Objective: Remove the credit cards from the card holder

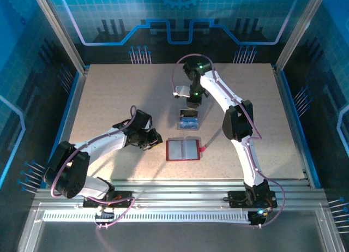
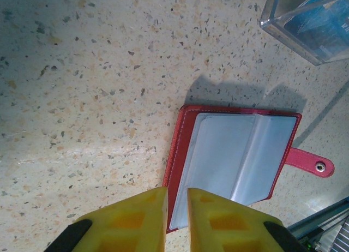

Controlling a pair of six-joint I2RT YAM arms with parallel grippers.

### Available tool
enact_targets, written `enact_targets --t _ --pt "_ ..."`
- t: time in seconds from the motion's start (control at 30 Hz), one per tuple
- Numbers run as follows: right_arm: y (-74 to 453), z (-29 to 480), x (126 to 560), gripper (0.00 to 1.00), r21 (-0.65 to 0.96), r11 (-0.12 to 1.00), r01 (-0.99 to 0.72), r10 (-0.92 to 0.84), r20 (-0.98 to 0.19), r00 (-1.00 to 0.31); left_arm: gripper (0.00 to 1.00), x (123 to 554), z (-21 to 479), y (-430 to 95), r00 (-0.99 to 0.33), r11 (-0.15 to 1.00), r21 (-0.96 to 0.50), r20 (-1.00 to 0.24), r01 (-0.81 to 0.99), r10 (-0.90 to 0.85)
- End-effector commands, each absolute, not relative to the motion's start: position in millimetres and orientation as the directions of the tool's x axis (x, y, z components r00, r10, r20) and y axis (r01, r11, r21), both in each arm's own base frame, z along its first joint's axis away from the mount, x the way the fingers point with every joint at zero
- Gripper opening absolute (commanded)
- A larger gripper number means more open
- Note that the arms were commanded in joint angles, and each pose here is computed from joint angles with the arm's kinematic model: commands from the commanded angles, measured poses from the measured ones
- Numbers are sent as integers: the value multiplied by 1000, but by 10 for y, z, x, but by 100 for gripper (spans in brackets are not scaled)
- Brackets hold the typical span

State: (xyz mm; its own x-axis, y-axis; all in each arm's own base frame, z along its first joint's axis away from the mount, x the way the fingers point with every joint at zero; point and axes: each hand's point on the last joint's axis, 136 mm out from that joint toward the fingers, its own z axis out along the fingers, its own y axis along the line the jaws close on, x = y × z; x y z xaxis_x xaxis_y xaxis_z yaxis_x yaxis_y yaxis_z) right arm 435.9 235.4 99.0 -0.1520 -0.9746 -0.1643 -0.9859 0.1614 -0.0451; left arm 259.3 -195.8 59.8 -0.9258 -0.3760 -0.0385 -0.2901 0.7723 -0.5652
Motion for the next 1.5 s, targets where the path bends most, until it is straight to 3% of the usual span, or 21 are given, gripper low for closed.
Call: enact_targets --t 0.0,0.43,0.83,1.47 --pt "2359 1228 4292 33 -46 186 -981 -963 -207 -173 18 2638 694 -1923 -919 769 -573 -65 -284 -388" --pt "2360 1113 4216 51 -14 225 -974 -957 -194 -218 18 2634 679 -1936 -920 765 -578 -60 -285 -387" --pt "2296 900 4403 52 -95 246 -965 -962 -142 -231 18 2628 657 -1934 -921 766 -575 -56 -286 -386" --pt "2259 1394 4627 52 -288 284 -915 -949 -221 -225 18 2631 627 -1930 -920 767 -573 -56 -288 -388"
